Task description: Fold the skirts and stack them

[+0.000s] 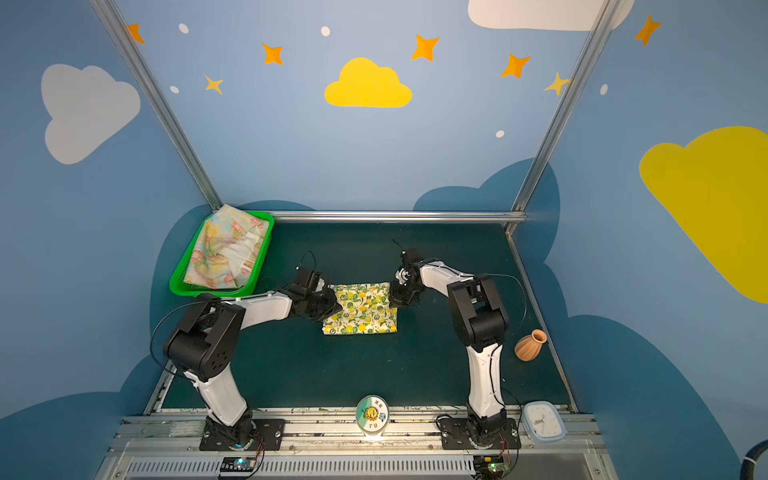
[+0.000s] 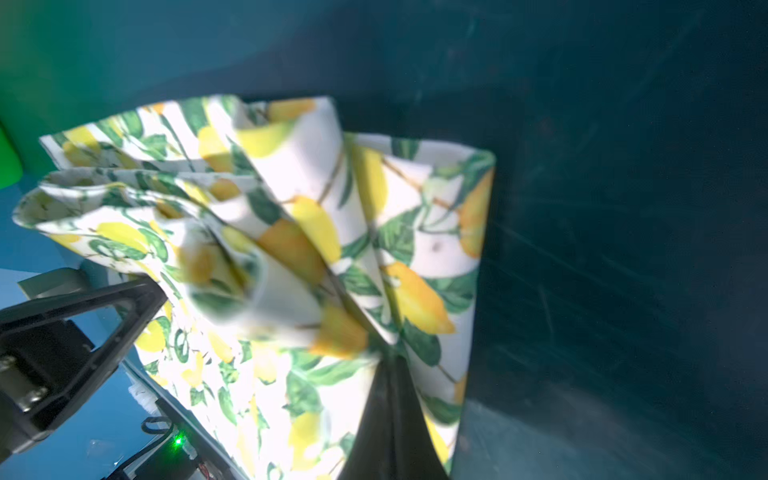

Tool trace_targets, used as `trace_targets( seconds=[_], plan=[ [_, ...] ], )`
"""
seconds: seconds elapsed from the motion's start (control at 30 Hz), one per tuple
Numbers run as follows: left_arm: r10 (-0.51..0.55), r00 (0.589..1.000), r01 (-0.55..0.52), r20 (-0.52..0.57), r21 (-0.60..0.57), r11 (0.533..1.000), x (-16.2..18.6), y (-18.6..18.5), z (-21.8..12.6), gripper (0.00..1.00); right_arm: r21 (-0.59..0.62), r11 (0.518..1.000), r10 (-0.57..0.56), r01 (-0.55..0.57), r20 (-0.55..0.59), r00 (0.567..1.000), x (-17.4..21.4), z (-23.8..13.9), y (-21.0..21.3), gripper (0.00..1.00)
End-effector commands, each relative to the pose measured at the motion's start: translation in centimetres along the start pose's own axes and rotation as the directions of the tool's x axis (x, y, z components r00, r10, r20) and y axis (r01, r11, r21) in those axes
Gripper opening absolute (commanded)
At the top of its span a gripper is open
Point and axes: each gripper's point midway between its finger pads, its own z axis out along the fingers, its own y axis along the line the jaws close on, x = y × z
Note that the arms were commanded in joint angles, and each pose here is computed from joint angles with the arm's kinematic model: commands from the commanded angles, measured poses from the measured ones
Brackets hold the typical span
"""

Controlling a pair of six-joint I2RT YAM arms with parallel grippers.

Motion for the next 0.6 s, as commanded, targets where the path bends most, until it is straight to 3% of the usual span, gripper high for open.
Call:
trace_targets(
  seconds=[0.0, 0.17, 0.27, 0.33, 0.57],
  plan=[
    [0.017, 1.0, -0.017, 0.011, -0.02, 1.0, -0.1, 0.6, -0.4, 0.08, 0.016, 1.0, 0.001, -0.001, -0.009, 1.0, 0.4, -0.1, -0.6, 0.0],
    [0.083, 0.996, -0.084, 0.028, 0.019, 0.996, -0.2, -2.3, -2.4, 0.09, -0.063, 0.998, -0.005, 0.006, 0.023, 1.0, 0.2, -3.2, 1.0, 0.0],
    [0.143, 0.989, -0.143, 0.028, 0.022, 0.989, 0.3, -4.5, -3.3, 0.1, -0.119, 0.993, -0.01, 0.014, 0.035, 0.999, 0.2, -4.9, 1.5, 0.3],
    [0.173, 0.985, -0.173, 0.017, 0.027, 0.985, 0.9, -5.9, -3.3, 0.1, -0.125, 0.992, 0.002, 0.003, 0.035, 0.999, 0.2, -5.2, 1.0, 0.41],
    [0.211, 0.975, -0.203, -0.076, 0.101, 0.974, 3.5, -9.2, -0.2, 0.1, -0.173, 0.985, 0.019, -0.016, 0.014, 1.0, 0.0, -4.2, 0.2, 0.52]
  ],
)
